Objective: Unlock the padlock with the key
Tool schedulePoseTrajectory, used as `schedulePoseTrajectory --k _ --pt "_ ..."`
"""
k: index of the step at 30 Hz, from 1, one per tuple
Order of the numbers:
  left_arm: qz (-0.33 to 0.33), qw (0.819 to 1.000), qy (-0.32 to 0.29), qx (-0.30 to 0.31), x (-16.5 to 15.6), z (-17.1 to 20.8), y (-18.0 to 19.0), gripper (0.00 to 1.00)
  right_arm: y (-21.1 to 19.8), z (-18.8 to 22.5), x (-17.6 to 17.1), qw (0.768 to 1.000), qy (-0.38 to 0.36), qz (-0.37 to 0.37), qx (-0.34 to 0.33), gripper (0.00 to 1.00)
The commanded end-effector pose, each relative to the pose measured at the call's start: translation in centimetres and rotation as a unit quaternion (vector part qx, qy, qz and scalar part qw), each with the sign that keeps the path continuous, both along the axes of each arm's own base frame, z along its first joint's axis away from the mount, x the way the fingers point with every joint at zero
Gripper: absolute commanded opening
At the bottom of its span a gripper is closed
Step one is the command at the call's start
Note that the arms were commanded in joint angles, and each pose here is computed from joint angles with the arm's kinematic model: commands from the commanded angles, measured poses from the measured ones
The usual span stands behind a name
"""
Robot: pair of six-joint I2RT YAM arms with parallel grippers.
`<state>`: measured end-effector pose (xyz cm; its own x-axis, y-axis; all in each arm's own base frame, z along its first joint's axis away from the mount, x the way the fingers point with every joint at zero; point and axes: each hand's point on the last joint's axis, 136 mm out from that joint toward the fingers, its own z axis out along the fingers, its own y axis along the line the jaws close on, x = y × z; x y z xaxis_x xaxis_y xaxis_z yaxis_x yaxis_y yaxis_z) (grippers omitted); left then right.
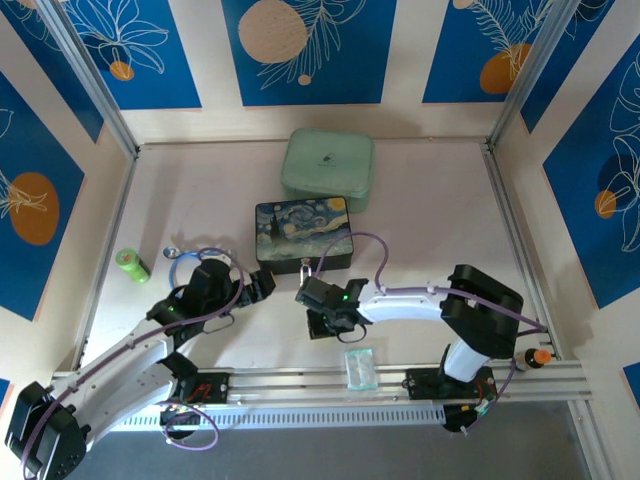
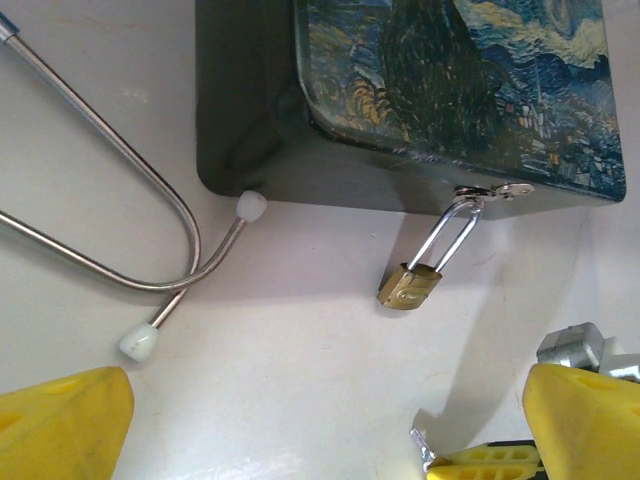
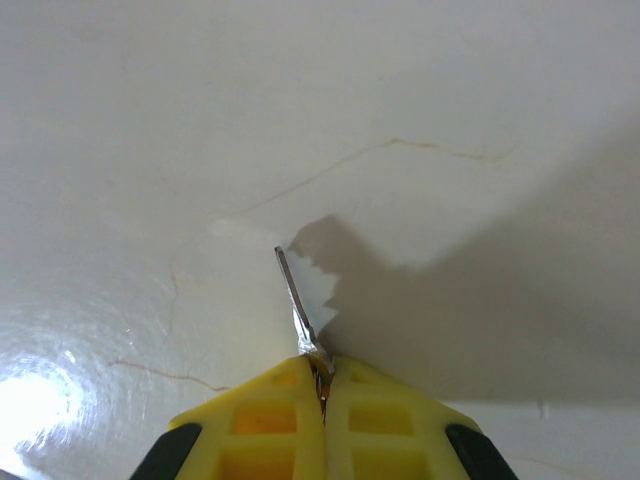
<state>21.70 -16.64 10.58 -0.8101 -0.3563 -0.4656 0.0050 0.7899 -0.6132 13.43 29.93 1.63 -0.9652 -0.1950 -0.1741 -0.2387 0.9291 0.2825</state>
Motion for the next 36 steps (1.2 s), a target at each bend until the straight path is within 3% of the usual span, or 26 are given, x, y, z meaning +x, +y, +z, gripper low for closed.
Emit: schedulePoseTrajectory --k 1,7,11,14,19,27,31,33,36 --pt "-0.049 0.998 -0.03 -0.035 0.0 1.1 -2.0 0.95 0.5 0.4 -0.4 0.997 0.001 0.052 0.064 0.0" --pt "-0.112 0.98 -0.106 -0.126 -0.1 4.6 -5.1 0.86 0.6 4.4 0.3 0.975 -0.008 0.101 0.196 0.0" --pt "-0.128 0.972 -0.142 -0.135 -0.3 6.7 -5.9 0.84 0.4 7.3 1.0 0.961 -0.025 0.123 0.246 0.0" --pt "-0.13 0.968 -0.157 -0.149 -0.6 7.7 -6.5 0.73 0.5 10.0 1.4 0.948 -0.047 0.136 0.284 0.0" --pt "-0.149 0.955 -0.185 -0.18 -1.3 10.0 -8.2 0.67 1.4 14.8 1.3 0.919 -0.078 0.155 0.353 0.0" --pt "-0.183 0.937 -0.204 -0.214 -2.5 13.2 -10.1 0.5 2.1 19.4 1.7 0.898 -0.108 0.158 0.397 0.0" --pt "-0.211 0.929 -0.211 -0.217 -3.4 13.9 -11.3 0.47 2.4 20.6 1.9 0.892 -0.116 0.163 0.405 0.0" --pt "-0.207 0.928 -0.214 -0.224 -3.4 14.2 -11.3 0.32 2.5 20.9 2.0 0.891 -0.121 0.163 0.407 0.0" --pt "-0.211 0.928 -0.208 -0.223 -3.5 13.9 -11.5 0.26 2.5 20.8 2.2 0.891 -0.124 0.159 0.407 0.0"
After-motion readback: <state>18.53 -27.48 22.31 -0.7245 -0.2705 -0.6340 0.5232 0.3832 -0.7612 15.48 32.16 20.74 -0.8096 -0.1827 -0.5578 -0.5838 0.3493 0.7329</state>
